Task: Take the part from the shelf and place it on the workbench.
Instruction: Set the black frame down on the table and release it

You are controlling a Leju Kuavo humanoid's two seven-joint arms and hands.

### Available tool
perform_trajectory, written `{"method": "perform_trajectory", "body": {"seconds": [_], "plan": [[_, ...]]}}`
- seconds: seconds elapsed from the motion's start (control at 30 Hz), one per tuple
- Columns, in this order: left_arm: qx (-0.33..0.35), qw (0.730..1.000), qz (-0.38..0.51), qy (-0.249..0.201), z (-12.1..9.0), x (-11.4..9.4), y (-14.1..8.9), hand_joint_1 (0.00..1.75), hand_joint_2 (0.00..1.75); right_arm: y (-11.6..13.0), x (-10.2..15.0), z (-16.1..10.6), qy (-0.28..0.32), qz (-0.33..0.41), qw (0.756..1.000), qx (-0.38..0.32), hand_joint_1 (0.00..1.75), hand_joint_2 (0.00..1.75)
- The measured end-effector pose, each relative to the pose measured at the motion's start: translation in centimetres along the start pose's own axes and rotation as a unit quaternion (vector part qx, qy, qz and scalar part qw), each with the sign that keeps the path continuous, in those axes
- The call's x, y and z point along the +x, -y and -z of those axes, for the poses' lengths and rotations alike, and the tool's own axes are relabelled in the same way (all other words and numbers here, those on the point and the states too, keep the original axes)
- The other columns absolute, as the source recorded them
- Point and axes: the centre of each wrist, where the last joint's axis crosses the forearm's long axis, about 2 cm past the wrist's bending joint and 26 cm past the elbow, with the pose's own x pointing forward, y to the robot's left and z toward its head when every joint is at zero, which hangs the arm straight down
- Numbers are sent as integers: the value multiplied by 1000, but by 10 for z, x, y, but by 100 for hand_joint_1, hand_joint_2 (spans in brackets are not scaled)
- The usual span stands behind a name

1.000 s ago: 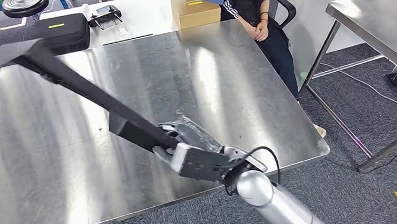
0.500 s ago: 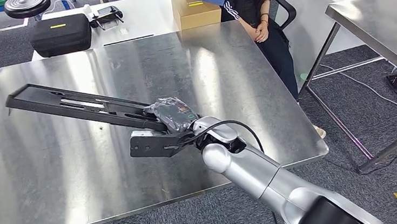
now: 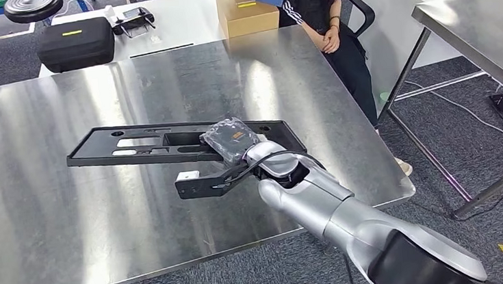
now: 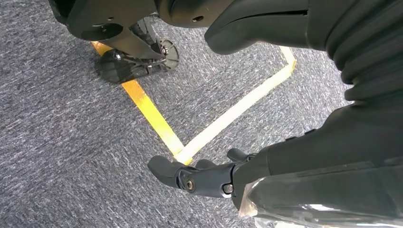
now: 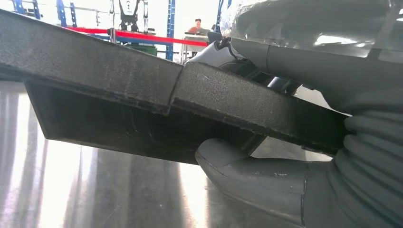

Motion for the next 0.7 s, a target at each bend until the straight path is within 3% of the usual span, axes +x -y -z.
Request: {"method": "perform_trajectory", "body": {"seconds": [0.23, 0.37, 0.5, 0.7], "plan": [[7, 1000, -6, 2, 0, 0, 0, 0, 175, -3, -15, 1, -46, -132, 990, 33, 175, 175], [19, 1000, -10, 4, 0, 1, -1, 0, 175, -6, -35, -3, -91, -191, 975, 72, 0, 0], [44, 999, -11, 6, 0, 1, -1, 0, 0, 0, -49, -3, -130, -204, 967, 77, 0, 0], [40, 999, -14, -1, 0, 1, -1, 0, 0, 10, -58, -3, -151, -212, 963, 69, 0, 0]]}}
